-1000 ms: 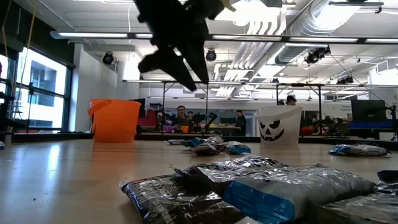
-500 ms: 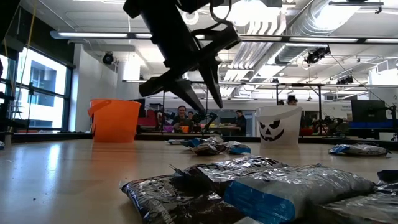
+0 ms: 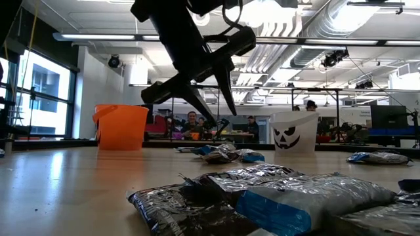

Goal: Sort candy
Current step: Put the brown chocolate into the orange bucket

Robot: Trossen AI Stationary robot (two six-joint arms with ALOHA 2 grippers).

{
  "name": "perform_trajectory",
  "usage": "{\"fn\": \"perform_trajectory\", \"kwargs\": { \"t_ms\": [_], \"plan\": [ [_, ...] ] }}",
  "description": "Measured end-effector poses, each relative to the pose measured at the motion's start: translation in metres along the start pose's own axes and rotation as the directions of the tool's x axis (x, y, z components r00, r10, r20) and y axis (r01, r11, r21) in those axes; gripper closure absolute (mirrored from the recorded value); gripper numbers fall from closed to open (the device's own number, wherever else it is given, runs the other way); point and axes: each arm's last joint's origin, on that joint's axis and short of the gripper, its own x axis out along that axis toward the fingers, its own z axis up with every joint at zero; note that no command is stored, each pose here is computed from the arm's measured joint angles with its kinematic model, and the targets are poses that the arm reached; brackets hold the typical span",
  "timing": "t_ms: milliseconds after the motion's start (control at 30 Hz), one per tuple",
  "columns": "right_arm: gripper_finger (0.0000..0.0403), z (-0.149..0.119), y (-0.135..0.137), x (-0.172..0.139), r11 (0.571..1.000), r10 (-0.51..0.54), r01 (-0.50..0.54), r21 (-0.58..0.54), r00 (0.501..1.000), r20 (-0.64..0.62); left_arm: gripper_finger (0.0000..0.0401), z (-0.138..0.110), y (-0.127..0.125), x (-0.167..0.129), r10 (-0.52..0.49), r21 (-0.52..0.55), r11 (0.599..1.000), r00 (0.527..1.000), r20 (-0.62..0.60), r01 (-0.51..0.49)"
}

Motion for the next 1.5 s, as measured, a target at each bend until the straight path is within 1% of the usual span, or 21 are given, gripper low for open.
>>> {"fn": "perform_trajectory", "kwargs": {
  "t_ms": [200, 333, 400, 467, 533, 600, 667, 733, 800, 867, 1000, 1233, 1367, 1500],
  "plan": [
    [0.0253, 0.000, 0.000, 0.000, 1.000, 0.000, 0.000, 0.000, 1.000, 0.000, 0.0272, 0.001, 0.002, 0.001, 0.019, 0.000, 1.000, 1.000, -0.013, -0.019],
    [0.0253, 0.000, 0.000, 0.000, 1.000, 0.000, 0.000, 0.000, 1.000, 0.000, 0.0272, -0.002, 0.008, 0.010, 0.067, 0.007, 0.998, 0.997, -0.030, -0.067],
    [0.0253, 0.000, 0.000, 0.000, 1.000, 0.000, 0.000, 0.000, 1.000, 0.000, 0.0272, -0.002, 0.006, 0.017, 0.049, 0.014, 0.999, 0.998, -0.043, -0.048],
    [0.0253, 0.000, 0.000, 0.000, 1.000, 0.000, 0.000, 0.000, 1.000, 0.000, 0.0272, -0.003, 0.011, 0.020, 0.082, 0.027, 0.996, 0.995, -0.052, -0.081],
    [0.0253, 0.000, 0.000, 0.000, 1.000, 0.000, 0.000, 0.000, 1.000, 0.000, 0.0272, -0.003, 0.008, 0.026, 0.049, 0.030, 0.998, 0.997, -0.056, -0.047],
    [0.0253, 0.000, 0.000, 0.000, 1.000, 0.000, 0.000, 0.000, 1.000, 0.000, 0.0272, -0.002, 0.011, 0.027, 0.078, 0.039, 0.996, 0.995, -0.058, -0.076],
    [0.0253, 0.000, 0.000, 0.000, 1.000, 0.000, 0.000, 0.000, 1.000, 0.000, 0.0272, -0.001, 0.011, 0.032, 0.071, 0.041, 0.997, 0.996, -0.056, -0.069],
    [0.0253, 0.000, 0.000, 0.000, 1.000, 0.000, 0.000, 0.000, 1.000, 0.000, 0.0272, 0.000, 0.015, 0.034, 0.100, 0.057, 0.994, 0.993, -0.056, -0.097],
    [0.0253, 0.000, 0.000, 0.000, 1.000, 0.000, 0.000, 0.000, 1.000, 0.000, 0.0272, 0.002, 0.015, 0.041, 0.089, 0.064, 0.994, 0.995, -0.051, -0.086],
    [0.0253, 0.000, 0.000, 0.000, 1.000, 0.000, 0.000, 0.000, 1.000, 0.000, 0.0272, 0.002, 0.019, 0.046, 0.118, 0.076, 0.991, 0.992, -0.053, -0.114],
    [0.0253, 0.000, 0.000, 0.000, 1.000, 0.000, 0.000, 0.000, 1.000, 0.000, 0.0272, 0.003, 0.018, 0.053, 0.100, 0.074, 0.993, 0.994, -0.049, -0.096],
    [0.0253, 0.000, 0.000, 0.000, 1.000, 0.000, 0.000, 0.000, 1.000, 0.000, 0.0274, 0.002, 0.019, 0.056, 0.101, 0.091, 0.991, 0.994, -0.043, -0.097],
    [0.0253, 0.000, 0.000, 0.000, 1.000, 0.000, 0.000, 0.000, 1.000, 0.000, 0.0295, 0.002, 0.020, 0.057, 0.103, 0.091, 0.991, 0.994, -0.043, -0.099],
    [0.0253, 0.000, 0.000, 0.000, 1.000, 0.000, 0.000, 0.000, 1.000, 0.000, 0.0337, 0.002, 0.020, 0.057, 0.102, 0.091, 0.991, 0.994, -0.043, -0.097]
  ]
}}
